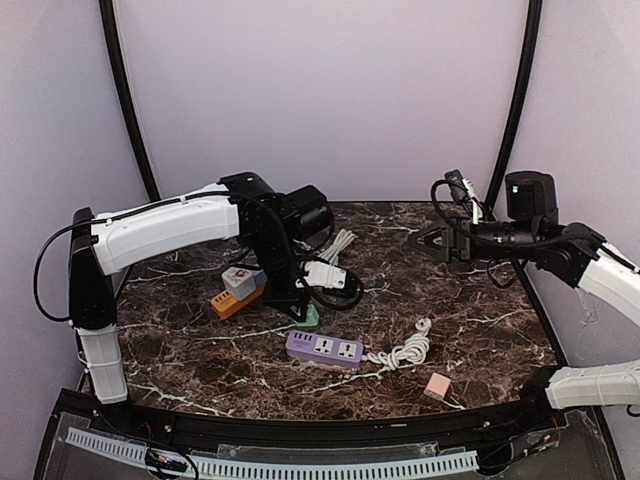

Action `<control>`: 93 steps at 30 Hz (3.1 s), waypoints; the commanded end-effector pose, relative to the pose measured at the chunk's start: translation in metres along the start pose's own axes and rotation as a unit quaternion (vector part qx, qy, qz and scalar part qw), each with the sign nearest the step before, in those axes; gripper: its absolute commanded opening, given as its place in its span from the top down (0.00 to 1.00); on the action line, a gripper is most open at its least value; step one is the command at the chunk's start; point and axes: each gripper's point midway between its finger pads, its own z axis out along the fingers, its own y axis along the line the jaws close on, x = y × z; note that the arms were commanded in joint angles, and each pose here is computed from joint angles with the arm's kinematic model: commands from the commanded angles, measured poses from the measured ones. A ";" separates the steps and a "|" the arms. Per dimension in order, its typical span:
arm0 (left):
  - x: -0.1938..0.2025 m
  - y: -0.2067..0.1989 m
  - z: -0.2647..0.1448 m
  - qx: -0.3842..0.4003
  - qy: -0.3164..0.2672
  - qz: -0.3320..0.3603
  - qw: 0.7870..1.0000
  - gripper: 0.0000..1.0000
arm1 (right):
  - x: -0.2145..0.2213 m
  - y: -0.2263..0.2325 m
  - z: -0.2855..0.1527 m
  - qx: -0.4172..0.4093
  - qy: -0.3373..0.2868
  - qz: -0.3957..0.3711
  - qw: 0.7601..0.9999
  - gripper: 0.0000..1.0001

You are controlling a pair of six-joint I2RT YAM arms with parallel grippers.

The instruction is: Insert the plug

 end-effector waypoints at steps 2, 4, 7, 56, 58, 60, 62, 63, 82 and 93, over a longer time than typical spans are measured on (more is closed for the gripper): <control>-0.008 0.004 0.007 -0.016 0.022 0.002 1.000 0.99 | 0.006 -0.006 -0.004 0.012 -0.001 0.001 1.000 0.20; -0.009 0.006 0.014 -0.021 0.032 0.002 0.999 0.99 | 0.008 -0.006 -0.004 0.011 0.001 0.001 1.000 0.20; -0.011 0.010 0.021 -0.030 0.042 0.004 0.999 0.99 | 0.010 -0.006 -0.005 0.010 0.004 0.000 1.000 0.20; -0.008 -0.007 0.082 -0.012 0.103 0.024 0.994 0.99 | 0.026 -0.013 -0.004 0.016 0.024 0.003 1.000 0.21; -0.009 -0.008 0.083 -0.012 0.103 0.023 0.994 0.99 | 0.027 -0.013 -0.004 0.015 0.024 0.004 1.000 0.21; -0.009 -0.008 0.083 -0.012 0.104 0.022 0.994 0.99 | 0.027 -0.013 -0.003 0.016 0.025 0.005 1.000 0.21; -0.010 -0.008 0.084 -0.013 0.103 0.019 0.994 0.99 | 0.027 -0.013 -0.004 0.016 0.025 0.006 1.000 0.21; -0.010 -0.008 0.084 -0.013 0.103 0.018 0.994 0.99 | 0.027 -0.013 -0.004 0.016 0.025 0.006 1.000 0.21; -0.005 -0.004 0.085 -0.030 0.120 0.015 0.992 0.99 | 0.032 -0.016 0.000 0.016 0.029 0.010 0.999 0.21; -0.008 -0.007 0.087 -0.019 0.112 0.008 0.994 0.99 | 0.038 -0.020 0.002 0.018 0.033 0.022 0.999 0.22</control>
